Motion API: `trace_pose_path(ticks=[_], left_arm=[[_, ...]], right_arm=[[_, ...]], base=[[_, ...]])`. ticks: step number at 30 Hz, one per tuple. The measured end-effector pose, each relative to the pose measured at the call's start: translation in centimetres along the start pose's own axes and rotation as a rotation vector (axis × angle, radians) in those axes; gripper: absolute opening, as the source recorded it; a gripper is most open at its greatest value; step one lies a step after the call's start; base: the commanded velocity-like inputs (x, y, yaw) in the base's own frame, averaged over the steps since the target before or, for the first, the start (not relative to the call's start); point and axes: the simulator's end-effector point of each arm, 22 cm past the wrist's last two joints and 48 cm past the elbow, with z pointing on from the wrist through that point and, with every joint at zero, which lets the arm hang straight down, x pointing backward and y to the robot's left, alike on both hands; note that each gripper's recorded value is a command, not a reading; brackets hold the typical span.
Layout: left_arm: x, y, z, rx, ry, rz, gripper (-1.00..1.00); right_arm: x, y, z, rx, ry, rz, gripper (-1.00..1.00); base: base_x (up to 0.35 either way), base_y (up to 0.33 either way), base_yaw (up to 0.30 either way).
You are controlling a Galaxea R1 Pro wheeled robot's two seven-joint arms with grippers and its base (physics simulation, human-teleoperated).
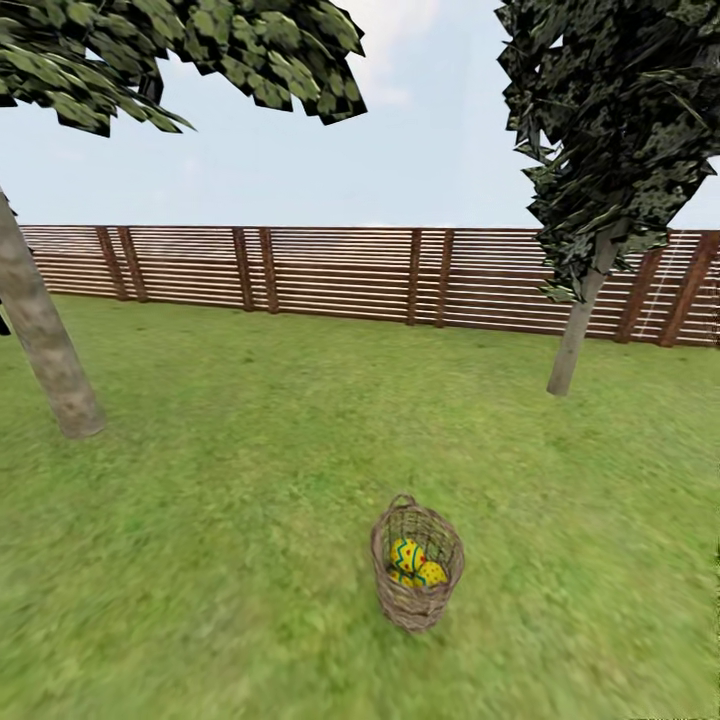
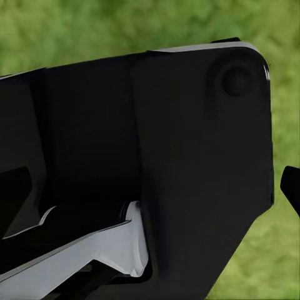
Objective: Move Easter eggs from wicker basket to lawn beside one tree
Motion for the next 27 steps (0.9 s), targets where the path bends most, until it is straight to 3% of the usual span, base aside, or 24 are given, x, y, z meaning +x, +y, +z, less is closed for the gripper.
trace_pose_path(ticks=[27], left_arm=[[-0.42, 0.18, 0.05, -0.004, -0.011, 0.001, 1.0]], right_arm=[[-0.45, 0.07, 0.02, -0.002, -0.012, -0.001, 1.0]], base=[[0.196, 0.279, -0.262]])
